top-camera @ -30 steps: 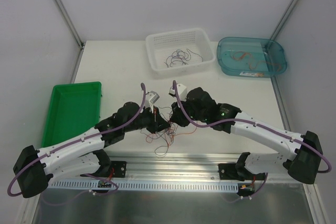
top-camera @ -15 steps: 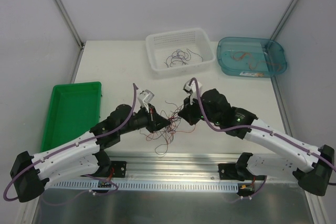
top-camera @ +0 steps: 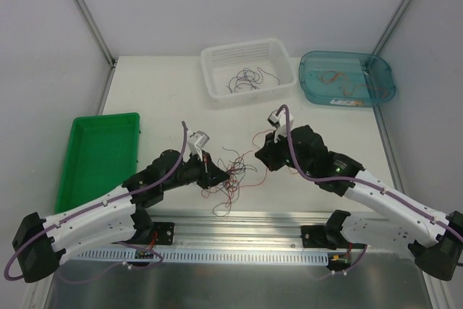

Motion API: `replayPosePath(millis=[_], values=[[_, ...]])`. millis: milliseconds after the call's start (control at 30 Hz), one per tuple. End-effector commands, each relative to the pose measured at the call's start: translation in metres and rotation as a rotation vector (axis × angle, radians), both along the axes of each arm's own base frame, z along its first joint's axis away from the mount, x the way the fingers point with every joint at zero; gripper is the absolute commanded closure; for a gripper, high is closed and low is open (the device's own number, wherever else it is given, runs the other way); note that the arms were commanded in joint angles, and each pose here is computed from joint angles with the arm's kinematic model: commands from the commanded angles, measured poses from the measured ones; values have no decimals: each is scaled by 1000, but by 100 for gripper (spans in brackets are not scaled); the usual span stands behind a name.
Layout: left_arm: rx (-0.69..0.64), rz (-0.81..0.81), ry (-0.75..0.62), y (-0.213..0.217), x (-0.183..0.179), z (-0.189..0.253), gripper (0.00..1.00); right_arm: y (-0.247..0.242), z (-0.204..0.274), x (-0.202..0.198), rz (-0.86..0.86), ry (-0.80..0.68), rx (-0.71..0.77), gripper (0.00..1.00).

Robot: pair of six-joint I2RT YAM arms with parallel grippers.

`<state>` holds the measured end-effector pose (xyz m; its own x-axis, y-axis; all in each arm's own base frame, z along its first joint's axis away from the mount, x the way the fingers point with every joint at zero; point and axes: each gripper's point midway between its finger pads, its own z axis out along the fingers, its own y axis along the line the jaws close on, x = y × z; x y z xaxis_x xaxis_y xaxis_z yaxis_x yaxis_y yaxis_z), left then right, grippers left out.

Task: Untangle the cables
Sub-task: Untie the cable.

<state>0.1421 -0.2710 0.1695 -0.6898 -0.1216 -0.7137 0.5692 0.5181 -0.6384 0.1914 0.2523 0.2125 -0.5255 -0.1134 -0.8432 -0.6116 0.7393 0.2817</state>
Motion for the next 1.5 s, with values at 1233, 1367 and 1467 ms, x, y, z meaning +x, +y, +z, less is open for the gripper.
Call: replayPosePath(millis=[1233,1367,1467], values=[[-51,-61,-67,-18,3,38,99,61,-14,-29,242,108,8,71],[-65,-79,-76,-21,1,40,99,74,-10,-35,300,119,64,71],[-78,-95,-86,-23,0,42,99,79,-5,-38,327,109,105,71]])
